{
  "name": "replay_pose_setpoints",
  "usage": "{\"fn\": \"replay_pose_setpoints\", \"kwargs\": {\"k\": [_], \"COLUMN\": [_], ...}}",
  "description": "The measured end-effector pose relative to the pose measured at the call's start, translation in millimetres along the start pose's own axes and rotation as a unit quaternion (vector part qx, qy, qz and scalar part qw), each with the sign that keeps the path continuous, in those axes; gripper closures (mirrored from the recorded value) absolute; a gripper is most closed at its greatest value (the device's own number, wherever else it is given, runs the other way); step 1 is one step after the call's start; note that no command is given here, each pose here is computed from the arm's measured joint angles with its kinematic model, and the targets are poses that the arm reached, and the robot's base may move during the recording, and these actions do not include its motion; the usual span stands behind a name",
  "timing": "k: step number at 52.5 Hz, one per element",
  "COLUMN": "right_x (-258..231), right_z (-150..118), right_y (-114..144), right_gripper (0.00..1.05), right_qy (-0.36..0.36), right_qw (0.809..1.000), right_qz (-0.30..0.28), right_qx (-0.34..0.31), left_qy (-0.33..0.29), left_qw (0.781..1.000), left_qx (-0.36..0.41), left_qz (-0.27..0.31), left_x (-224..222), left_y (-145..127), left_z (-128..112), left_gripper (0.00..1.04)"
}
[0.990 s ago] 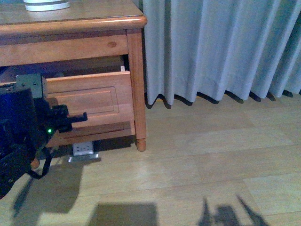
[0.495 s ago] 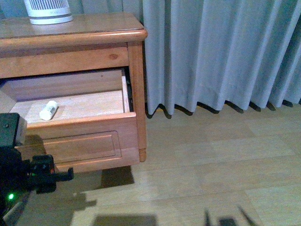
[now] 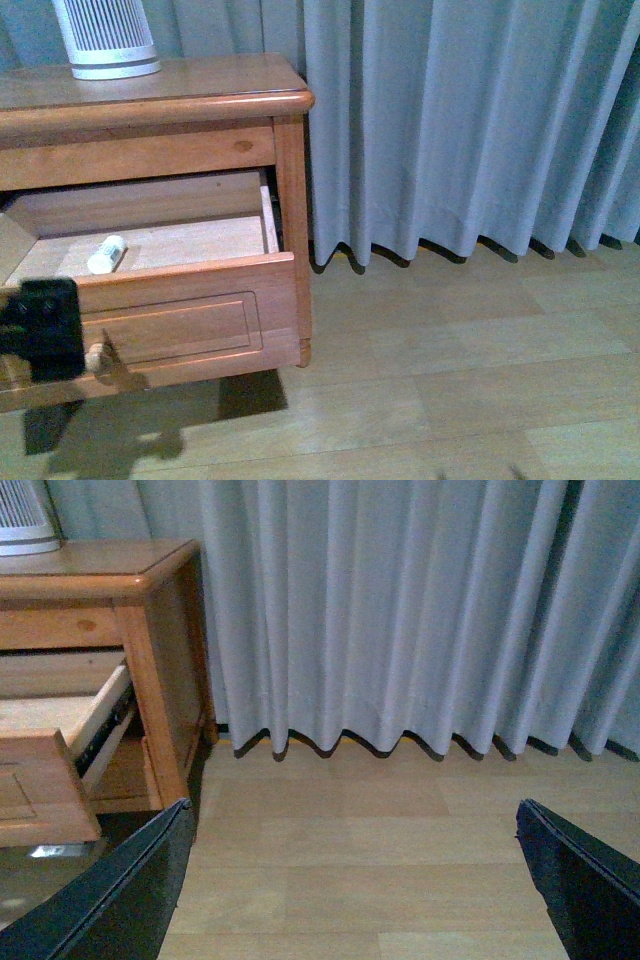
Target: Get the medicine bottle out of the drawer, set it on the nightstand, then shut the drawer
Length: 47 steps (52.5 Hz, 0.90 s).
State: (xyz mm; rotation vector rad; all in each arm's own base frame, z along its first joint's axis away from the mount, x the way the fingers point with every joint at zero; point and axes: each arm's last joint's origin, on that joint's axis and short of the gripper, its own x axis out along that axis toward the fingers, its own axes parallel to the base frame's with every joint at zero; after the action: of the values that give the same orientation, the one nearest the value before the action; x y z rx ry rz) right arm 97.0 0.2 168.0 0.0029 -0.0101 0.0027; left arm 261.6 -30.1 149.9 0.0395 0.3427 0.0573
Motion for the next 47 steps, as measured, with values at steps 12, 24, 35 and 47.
{"fn": "replay_pose_setpoints", "kwargs": {"k": [12, 24, 35, 47], "right_x": [0, 0, 0, 0], "right_z": [0, 0, 0, 0], "right_y": [0, 0, 0, 0], "right_gripper": [0.07, 0.07, 0.07, 0.07], "right_qy": [0.000, 0.000, 0.000, 0.000], "right_qw": [1.000, 1.000, 1.000, 1.000], "right_qz": [0.000, 0.000, 0.000, 0.000], "right_qx": [0.000, 0.000, 0.000, 0.000], "left_qy": [-0.102, -0.145, -0.137, -0.169], "left_qw": [0.995, 0.987, 0.988, 0.984], "left_qx": [0.006, -0.011, -0.025, -0.016], "left_qz": [0.008, 0.062, 0.071, -0.049], "left_x": [-72, -143, -172, -165], "left_y": [23, 35, 30, 30], "left_z": [65, 65, 26, -21], "left_gripper": [0.07, 0.07, 0.08, 0.47]}}
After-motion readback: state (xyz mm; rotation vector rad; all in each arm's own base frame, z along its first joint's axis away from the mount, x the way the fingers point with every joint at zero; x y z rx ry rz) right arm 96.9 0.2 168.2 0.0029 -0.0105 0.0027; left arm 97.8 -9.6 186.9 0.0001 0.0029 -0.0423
